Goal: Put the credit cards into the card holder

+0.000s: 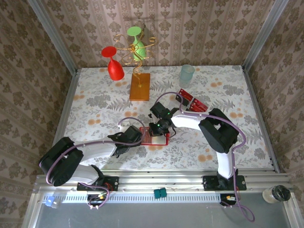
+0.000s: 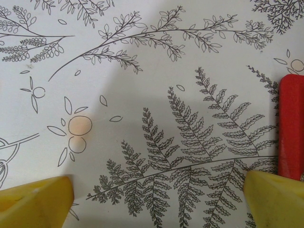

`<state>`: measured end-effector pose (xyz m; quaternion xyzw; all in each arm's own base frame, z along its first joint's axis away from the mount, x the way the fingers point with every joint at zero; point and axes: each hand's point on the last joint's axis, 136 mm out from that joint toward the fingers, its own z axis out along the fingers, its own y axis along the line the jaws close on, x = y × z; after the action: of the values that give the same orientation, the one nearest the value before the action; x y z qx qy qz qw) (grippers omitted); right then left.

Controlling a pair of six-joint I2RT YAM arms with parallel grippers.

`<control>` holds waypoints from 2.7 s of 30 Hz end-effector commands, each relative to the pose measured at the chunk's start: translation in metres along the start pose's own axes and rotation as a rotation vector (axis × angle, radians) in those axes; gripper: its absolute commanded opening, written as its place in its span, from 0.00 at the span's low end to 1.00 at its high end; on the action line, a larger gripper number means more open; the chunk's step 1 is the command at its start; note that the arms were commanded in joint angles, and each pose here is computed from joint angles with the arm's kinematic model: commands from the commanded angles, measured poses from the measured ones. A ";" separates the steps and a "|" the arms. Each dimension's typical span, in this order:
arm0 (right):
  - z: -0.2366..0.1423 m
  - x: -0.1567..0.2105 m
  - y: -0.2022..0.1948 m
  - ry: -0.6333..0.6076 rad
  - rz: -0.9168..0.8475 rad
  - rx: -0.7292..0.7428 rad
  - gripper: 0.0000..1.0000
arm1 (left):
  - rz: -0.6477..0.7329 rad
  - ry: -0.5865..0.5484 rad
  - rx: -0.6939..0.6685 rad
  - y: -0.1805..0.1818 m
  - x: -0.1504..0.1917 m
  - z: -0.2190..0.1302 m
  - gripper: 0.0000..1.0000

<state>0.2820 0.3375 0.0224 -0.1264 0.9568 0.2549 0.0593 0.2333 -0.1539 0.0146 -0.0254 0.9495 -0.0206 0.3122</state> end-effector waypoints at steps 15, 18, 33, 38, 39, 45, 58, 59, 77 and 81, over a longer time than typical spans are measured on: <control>-0.112 -0.033 0.020 -0.260 0.146 -0.078 0.75 | 0.006 0.023 0.079 -0.025 -0.025 -0.030 0.95; -0.138 -0.040 0.018 -0.325 0.190 -0.095 0.81 | 0.020 -0.019 0.069 -0.033 -0.039 -0.045 0.95; -0.267 -0.045 0.006 -0.526 0.509 -0.041 1.00 | 0.018 0.025 0.102 -0.092 -0.044 -0.043 0.95; -0.294 -0.045 0.023 -0.529 0.552 -0.142 1.00 | 0.023 0.054 0.089 -0.104 -0.034 -0.035 0.95; -0.300 -0.045 0.025 -0.540 0.547 -0.149 1.00 | 0.022 0.061 0.085 -0.104 -0.032 -0.034 0.95; -0.311 -0.047 0.020 -0.580 0.566 -0.170 1.00 | 0.015 0.075 0.074 -0.104 -0.028 -0.029 0.95; -0.322 -0.058 0.046 -0.551 0.623 -0.425 1.00 | 0.002 0.047 0.081 -0.098 -0.030 -0.034 0.95; -0.325 -0.059 0.047 -0.562 0.620 -0.425 1.00 | 0.002 0.044 0.084 -0.098 -0.031 -0.035 0.95; -0.337 -0.053 0.070 -0.607 0.601 -0.542 1.00 | 0.009 0.023 0.096 -0.097 -0.037 -0.041 0.95; -0.340 -0.057 0.091 -0.568 0.594 -0.642 1.00 | 0.007 0.020 0.094 -0.092 -0.036 -0.043 0.95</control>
<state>0.2961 0.2444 0.3547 0.2196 0.7900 0.5331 0.2084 0.2423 -0.2505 0.0698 -0.0065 0.9531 -0.0699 0.2944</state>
